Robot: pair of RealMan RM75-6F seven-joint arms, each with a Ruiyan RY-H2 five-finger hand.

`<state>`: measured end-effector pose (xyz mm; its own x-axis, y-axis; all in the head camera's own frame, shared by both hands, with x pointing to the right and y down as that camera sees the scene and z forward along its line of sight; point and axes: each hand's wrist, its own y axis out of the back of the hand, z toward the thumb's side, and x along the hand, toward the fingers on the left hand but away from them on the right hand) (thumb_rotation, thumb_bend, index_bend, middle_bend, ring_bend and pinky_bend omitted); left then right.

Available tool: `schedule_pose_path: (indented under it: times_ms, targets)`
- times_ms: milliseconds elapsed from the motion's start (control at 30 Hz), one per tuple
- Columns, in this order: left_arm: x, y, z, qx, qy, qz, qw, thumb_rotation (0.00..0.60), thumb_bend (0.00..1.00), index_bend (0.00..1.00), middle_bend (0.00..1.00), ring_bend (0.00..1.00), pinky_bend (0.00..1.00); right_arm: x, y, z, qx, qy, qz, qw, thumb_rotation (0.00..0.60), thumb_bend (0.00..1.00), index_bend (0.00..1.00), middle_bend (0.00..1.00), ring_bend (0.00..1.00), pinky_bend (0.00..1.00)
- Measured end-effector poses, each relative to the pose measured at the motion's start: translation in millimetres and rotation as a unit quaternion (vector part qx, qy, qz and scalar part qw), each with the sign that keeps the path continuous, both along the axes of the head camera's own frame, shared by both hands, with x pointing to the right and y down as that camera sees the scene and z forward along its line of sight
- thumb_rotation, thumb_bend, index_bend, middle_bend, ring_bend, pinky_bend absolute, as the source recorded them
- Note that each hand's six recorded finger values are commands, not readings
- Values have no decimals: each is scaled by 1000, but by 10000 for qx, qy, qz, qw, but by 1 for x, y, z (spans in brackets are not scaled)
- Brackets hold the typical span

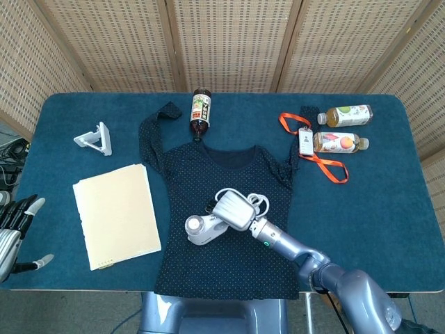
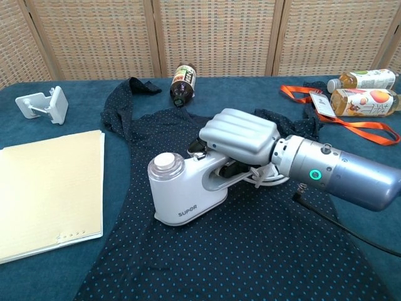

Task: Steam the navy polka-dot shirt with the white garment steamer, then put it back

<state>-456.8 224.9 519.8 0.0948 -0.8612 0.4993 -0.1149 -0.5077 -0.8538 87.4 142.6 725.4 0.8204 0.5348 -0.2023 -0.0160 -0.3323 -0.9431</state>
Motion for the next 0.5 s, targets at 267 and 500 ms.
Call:
schedule_pose_path:
  times_ms: [267,500]
  targets:
    - [4,1,1,-24,9,43,10000,600,0,0,0,0,0,24,6,12,-123,88,112,9998,600,825,867,734,802,1000]
    - [7,2,2,-46,4,72,10000,600,0,0,0,0,0,46,3,14,-279,19,344,9990,600,824,867,734,803,1000]
